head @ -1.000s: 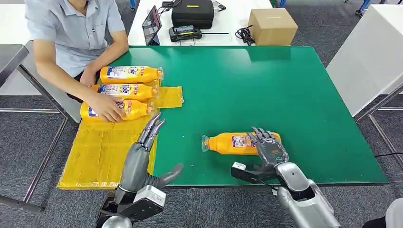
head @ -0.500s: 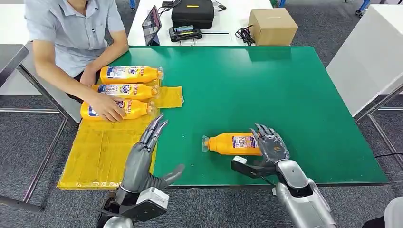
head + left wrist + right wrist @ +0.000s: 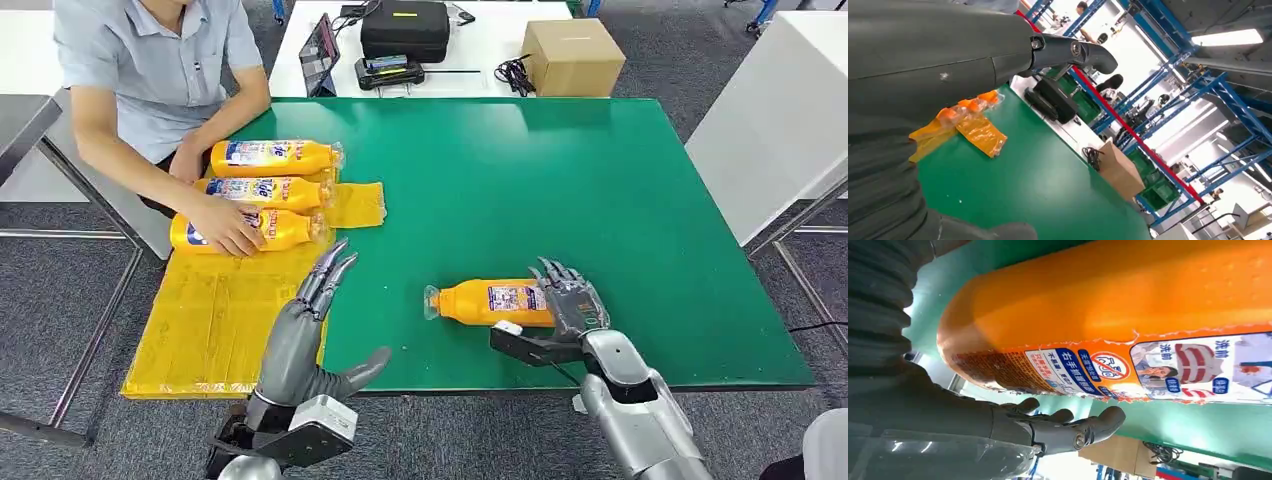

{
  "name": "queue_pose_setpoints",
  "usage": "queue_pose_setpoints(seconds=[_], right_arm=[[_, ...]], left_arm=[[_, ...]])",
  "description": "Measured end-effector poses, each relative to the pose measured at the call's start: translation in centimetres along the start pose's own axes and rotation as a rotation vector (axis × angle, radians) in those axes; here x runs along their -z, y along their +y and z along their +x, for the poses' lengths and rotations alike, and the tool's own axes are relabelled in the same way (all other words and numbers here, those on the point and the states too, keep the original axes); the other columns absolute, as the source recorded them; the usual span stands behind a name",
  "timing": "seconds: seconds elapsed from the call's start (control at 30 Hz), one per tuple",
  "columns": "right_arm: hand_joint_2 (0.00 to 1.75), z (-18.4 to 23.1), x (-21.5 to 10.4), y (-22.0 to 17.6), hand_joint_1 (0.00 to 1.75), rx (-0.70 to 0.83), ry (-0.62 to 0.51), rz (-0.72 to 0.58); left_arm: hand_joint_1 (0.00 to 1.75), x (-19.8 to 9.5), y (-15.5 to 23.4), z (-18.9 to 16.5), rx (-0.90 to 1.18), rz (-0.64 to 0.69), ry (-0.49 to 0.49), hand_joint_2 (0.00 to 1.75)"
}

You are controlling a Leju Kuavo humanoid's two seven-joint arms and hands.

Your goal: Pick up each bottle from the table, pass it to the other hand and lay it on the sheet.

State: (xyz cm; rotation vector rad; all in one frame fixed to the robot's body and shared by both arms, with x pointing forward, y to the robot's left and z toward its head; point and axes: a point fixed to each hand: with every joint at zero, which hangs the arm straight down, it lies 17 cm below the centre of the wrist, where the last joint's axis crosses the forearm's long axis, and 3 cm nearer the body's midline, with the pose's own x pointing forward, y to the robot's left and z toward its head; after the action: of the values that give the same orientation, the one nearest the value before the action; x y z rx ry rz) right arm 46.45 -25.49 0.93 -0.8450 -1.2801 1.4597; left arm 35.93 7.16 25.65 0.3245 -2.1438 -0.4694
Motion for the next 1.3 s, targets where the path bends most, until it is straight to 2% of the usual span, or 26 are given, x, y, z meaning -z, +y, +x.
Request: queue_pose_setpoints(seconds=[0.53, 0.57, 0.6, 0.63, 0.83, 0.87, 0.9, 1.3], right_arm=[[1.75, -1.6, 1.4, 0.3, 0.0, -0.014, 0.025, 0.036], [1.75, -1.7, 1.4, 0.4, 0.16, -0.012, 0.024, 0.039], [1.75, -1.8, 1.4, 0.4, 1.38, -0.01, 0.026, 0.04], [1.75, -1.9, 1.4, 0.6, 1.71, -0.005, 0.027, 0.05], [1.75, -3.6, 0.9, 2.3, 1.75, 0.06, 0.023, 0.134], [1.75, -4.0, 0.7, 2.5, 1.66, 0.066, 0.022, 0.142], [1.75, -4.6, 0.5, 2.7, 1.75, 0.072, 0.027, 0.153], [1.75, -7.9, -1.3, 3.6, 1.75, 0.183, 0.046, 0.2]], left_arm=[[0.0, 0.0, -0.8, -0.1, -0.015, -0.022, 0.001, 1.75], [0.0, 0.0, -0.8, -0.1, -0.015, -0.023, 0.001, 1.75], [0.0, 0.0, -0.8, -0.1, -0.015, -0.023, 0.001, 1.75], [0.0, 0.0, -0.9, -0.1, -0.016, -0.024, 0.0, 1.75], [0.0, 0.1, -1.2, 0.0, -0.036, -0.03, -0.007, 1.75], [0.0, 0.1, -1.2, 0.0, -0.037, -0.032, -0.009, 1.75], [0.0, 0.2, -1.3, 0.0, -0.039, -0.033, -0.011, 1.75], [0.0, 0.3, -1.9, 0.3, -0.069, -0.046, -0.024, 1.75]])
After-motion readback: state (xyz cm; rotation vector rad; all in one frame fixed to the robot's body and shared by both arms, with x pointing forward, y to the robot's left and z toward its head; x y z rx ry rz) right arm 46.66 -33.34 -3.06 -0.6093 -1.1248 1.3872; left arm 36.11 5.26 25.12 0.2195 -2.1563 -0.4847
